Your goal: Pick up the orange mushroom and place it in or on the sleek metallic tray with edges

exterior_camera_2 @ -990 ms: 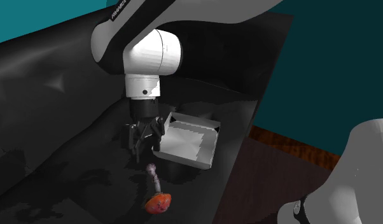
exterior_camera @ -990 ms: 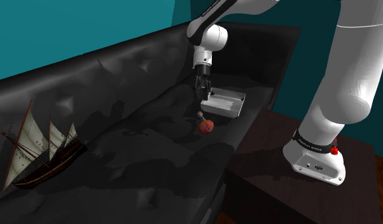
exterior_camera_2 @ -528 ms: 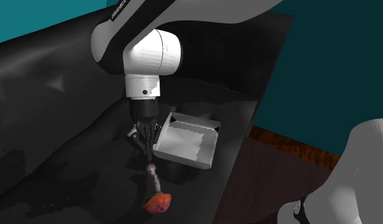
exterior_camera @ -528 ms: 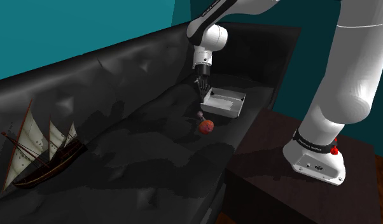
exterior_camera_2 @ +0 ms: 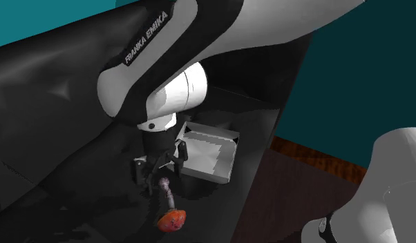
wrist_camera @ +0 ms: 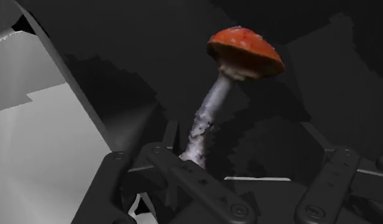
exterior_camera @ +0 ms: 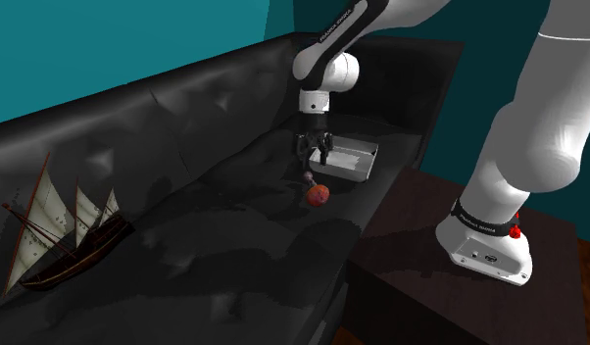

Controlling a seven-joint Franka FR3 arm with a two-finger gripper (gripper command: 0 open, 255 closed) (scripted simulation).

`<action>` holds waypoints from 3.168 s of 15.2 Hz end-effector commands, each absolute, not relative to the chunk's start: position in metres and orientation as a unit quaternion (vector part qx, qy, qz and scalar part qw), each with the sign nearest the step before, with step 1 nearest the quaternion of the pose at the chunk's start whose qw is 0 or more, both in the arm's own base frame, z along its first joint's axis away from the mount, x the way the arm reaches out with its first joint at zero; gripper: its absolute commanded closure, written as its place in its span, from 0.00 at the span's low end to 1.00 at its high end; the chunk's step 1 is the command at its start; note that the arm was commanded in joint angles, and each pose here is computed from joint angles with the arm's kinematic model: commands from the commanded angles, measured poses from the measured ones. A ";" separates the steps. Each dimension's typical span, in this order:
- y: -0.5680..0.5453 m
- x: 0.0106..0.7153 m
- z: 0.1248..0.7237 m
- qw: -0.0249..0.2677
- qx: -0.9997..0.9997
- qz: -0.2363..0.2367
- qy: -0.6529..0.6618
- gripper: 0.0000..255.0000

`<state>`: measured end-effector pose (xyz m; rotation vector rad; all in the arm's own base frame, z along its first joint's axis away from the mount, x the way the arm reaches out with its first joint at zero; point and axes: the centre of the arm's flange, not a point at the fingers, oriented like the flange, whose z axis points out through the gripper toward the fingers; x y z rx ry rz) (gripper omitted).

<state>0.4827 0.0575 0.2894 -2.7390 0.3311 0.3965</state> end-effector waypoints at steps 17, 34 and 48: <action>0.117 0.448 0.225 0.030 -0.935 0.100 0.339 0.00; 0.117 0.448 0.256 0.030 -0.935 0.100 0.339 1.00; 0.117 0.448 0.330 0.030 -0.935 0.100 0.339 1.00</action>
